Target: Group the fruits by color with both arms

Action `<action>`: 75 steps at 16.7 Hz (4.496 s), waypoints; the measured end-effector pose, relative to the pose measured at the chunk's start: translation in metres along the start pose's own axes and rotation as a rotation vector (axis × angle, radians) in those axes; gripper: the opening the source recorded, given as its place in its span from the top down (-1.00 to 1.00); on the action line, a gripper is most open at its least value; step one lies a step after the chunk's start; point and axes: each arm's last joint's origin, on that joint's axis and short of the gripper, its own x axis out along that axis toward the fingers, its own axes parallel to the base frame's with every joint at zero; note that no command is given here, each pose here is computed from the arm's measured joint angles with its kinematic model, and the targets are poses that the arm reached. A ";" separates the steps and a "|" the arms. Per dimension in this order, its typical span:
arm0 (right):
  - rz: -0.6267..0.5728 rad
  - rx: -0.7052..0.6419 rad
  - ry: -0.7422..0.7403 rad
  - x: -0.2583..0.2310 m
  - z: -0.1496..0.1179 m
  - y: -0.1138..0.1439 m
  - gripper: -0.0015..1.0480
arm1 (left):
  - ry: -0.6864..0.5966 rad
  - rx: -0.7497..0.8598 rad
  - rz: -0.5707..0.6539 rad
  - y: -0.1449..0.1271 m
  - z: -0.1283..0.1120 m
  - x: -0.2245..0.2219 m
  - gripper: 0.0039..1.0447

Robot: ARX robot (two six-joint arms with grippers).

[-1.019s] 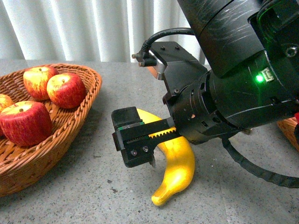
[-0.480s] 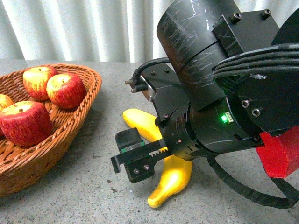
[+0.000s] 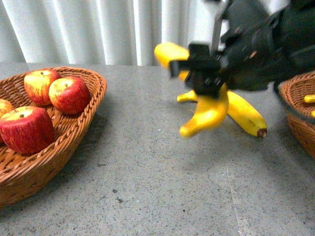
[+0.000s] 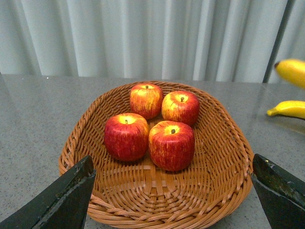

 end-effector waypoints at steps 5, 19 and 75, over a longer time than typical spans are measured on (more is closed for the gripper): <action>-0.092 0.029 -0.256 -0.079 0.041 -0.087 0.24 | 0.000 0.000 0.000 0.000 0.000 0.000 -0.88; -0.214 -0.244 -0.054 -0.152 -0.016 -0.163 -0.90 | 0.000 0.000 0.000 0.000 0.000 0.000 -0.88; -0.188 -0.023 -0.080 -0.150 -0.034 -0.216 -0.40 | 0.000 0.000 0.000 0.000 0.000 0.000 -0.88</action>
